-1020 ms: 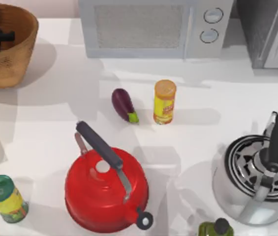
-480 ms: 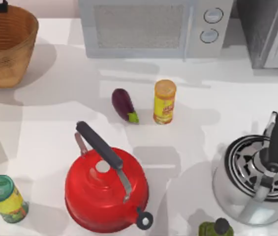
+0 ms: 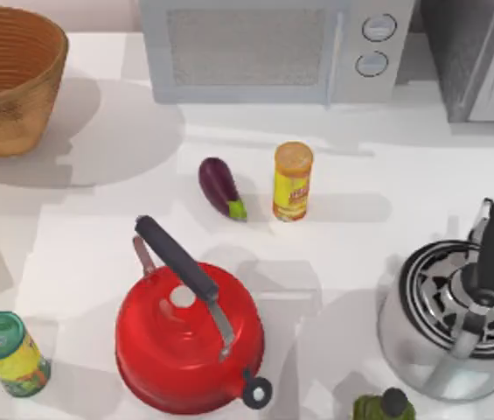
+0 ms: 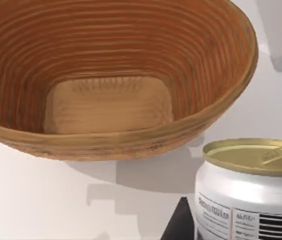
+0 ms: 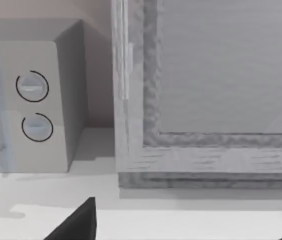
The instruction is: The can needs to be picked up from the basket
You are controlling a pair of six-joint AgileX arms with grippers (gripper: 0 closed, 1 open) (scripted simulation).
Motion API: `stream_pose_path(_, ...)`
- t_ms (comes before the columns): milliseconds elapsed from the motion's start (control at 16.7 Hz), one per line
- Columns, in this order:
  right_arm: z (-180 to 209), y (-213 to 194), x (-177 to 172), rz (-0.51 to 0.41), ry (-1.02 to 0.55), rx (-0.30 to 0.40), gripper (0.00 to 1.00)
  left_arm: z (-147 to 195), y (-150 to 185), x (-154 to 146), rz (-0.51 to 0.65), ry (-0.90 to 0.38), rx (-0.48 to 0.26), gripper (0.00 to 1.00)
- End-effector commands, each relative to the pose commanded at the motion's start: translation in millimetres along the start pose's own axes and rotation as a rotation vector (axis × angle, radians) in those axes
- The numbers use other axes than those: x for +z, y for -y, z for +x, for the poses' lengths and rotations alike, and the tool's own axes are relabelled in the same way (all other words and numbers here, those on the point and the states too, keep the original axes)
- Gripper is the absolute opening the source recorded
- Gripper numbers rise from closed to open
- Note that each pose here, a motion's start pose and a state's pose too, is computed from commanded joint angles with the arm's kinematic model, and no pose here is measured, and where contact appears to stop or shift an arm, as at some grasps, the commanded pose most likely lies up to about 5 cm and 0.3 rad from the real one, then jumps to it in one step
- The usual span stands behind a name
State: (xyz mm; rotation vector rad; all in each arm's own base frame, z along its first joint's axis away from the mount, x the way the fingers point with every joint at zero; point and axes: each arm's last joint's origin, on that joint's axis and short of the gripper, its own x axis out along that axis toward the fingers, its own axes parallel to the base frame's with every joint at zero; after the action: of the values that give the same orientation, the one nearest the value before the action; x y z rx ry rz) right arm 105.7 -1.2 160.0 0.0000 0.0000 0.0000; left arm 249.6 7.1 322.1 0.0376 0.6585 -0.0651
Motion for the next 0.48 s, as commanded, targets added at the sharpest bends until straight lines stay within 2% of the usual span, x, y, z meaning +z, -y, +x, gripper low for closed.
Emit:
stream_pose_path(180, 0, 0, 0, 0.000, 0.000, 0.000, 1.00, -42, 11, -72, 0.001, 0.204, 0.021, 0.00)
stream_pose_path(360, 0, 0, 0, 0.000, 0.000, 0.000, 1.00, -45, 17, -140, -0.009, 0.373, 0.042, 0.00)
stream_pose_path(480, 0, 0, 0, 0.000, 0.000, 0.000, 1.00, -37, 19, -172, -0.018, 0.475, 0.052, 0.00)
